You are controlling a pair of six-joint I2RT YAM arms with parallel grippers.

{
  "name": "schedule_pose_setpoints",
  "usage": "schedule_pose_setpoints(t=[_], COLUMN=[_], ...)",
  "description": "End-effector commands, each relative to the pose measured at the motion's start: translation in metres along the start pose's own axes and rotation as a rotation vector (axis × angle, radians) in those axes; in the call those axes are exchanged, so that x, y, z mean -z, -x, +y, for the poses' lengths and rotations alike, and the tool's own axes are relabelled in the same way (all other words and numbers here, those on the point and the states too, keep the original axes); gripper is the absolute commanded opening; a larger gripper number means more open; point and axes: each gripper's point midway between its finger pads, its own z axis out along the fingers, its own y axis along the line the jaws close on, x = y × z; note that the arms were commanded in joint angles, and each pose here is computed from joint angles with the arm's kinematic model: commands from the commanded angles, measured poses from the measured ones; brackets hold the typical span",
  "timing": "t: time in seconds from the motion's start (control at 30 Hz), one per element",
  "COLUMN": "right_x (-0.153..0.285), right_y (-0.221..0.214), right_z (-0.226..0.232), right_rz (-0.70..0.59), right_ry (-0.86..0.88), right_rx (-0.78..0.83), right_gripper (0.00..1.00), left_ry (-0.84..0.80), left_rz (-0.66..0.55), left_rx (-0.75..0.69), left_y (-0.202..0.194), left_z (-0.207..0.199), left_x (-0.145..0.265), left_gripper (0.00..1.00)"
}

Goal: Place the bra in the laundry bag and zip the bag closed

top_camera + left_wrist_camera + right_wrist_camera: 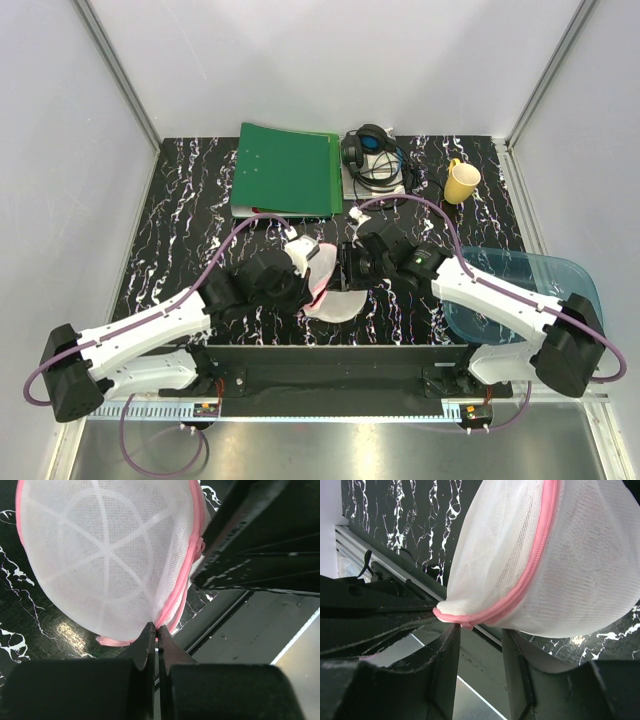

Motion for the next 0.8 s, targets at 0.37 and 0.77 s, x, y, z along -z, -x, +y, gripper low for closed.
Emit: schedule_pose_setpoints(t=[0.37,0.77], right_x=[-0.006,0.004], right_y=[0.022,0.025], right_z=[0.023,-0.003], right_rz=[-0.103,-0.169], right_ry=[0.103,-0.02], right_rx=[0.058,0.032], right_gripper=[0.23,0.0], left_ry=[-0.083,-0.058], left_rz=[-0.071,-0.036], left_rx=[-0.018,-0.027], left_y=[0.022,0.005], left_z=[-0.018,-0.009], left_x=[0.012,0.014], left_gripper=[0.0,0.0])
